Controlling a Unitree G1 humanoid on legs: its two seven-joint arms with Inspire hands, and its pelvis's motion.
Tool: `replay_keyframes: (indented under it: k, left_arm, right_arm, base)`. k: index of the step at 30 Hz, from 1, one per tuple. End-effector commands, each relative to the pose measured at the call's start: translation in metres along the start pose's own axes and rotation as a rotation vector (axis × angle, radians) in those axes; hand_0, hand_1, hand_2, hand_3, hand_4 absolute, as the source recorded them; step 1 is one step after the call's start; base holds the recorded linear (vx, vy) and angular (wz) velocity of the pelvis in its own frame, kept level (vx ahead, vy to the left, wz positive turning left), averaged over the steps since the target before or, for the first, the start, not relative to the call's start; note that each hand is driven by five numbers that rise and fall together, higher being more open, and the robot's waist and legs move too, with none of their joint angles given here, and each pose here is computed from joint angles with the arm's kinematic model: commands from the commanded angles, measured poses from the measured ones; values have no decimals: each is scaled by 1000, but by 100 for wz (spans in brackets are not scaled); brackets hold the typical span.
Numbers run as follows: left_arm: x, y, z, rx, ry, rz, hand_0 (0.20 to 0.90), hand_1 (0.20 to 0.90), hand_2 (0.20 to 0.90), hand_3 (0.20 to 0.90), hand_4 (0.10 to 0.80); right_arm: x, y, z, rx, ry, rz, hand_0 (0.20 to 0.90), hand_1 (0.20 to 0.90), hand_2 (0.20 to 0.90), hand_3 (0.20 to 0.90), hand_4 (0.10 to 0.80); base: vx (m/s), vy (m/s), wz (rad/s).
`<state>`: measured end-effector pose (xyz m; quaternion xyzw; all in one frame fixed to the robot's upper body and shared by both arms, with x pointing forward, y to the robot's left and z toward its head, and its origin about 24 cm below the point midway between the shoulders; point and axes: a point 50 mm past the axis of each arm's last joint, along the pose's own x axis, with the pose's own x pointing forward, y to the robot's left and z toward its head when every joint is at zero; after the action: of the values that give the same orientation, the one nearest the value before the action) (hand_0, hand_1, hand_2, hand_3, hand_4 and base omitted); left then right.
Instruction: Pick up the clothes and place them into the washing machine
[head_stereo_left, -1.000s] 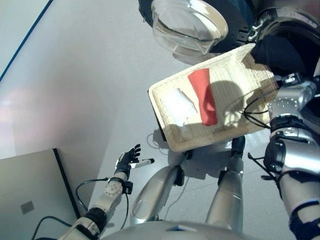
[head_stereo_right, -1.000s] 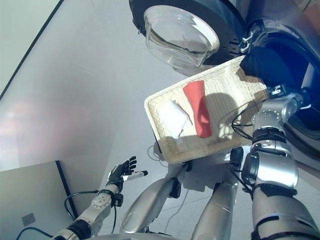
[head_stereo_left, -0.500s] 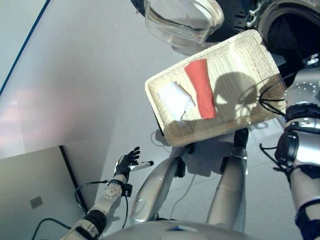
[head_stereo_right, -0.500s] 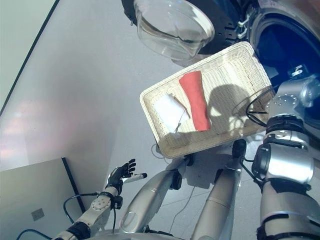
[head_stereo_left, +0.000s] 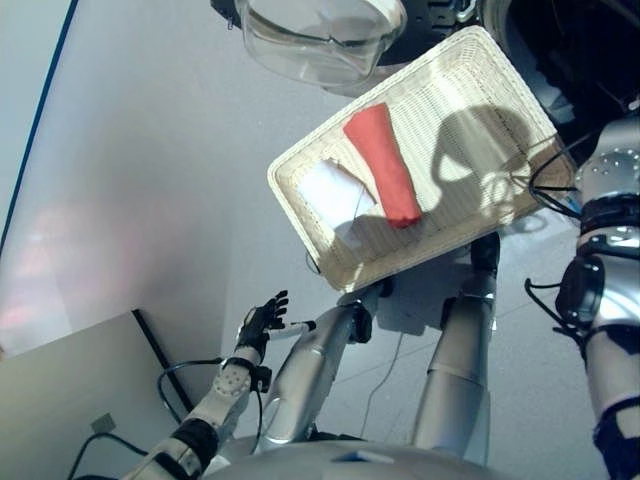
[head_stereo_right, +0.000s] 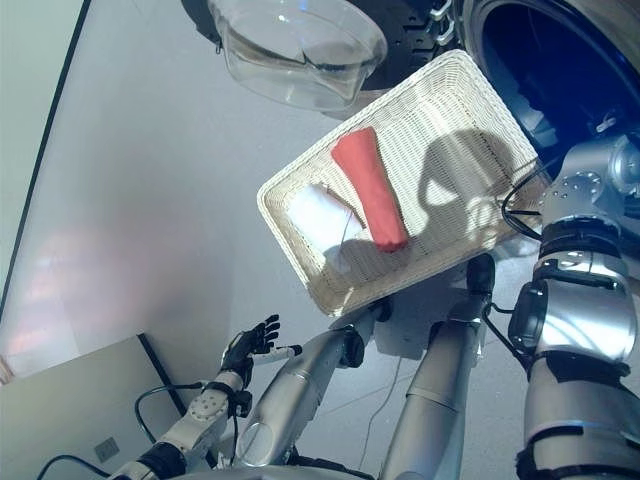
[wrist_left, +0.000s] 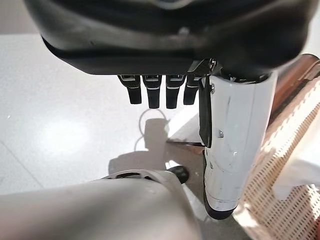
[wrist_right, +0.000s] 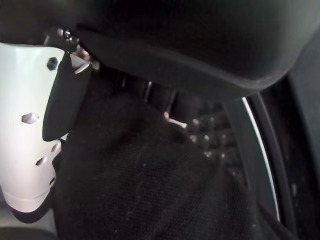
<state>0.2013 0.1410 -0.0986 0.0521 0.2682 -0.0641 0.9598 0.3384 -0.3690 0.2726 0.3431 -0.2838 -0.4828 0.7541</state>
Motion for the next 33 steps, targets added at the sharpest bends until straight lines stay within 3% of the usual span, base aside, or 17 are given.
replay_keyframes:
  k: [1,7,8,9,17,33]
  left_arm:
    - [-12,23,-15,13,28,88,900,900,900,900,800]
    - [-14,32,-14,29,12,103,900,900,900,900,800]
    - [-14,32,-13,30,10,99,900,900,900,900,800]
    - [-14,33,-13,36,7,94,900,900,900,900,800]
    - [-12,30,-15,5,30,74,900,900,900,900,800]
    - [-16,35,-26,2,78,97,900,900,900,900,800]
  right_arm:
    - [6,29,86,44,-350,170,200,200,200,200,300]
    - [3,54,128,52,-472,253,216,216,216,216,312]
    - [5,56,134,37,-482,252,678,678,678,678,641]
    - [8,56,140,28,-485,251,900,900,900,900,800]
    - [12,61,119,39,-345,354,900,900,900,900,800]
    - [19,48,93,19,-250,302,900,900,900,900,800]
  base:
    - [31,-37,-7]
    - [40,-55,-6]
    - [27,-44,1]
    - [20,-38,2]
    - [2,-8,1]
    - [-8,-3,2]
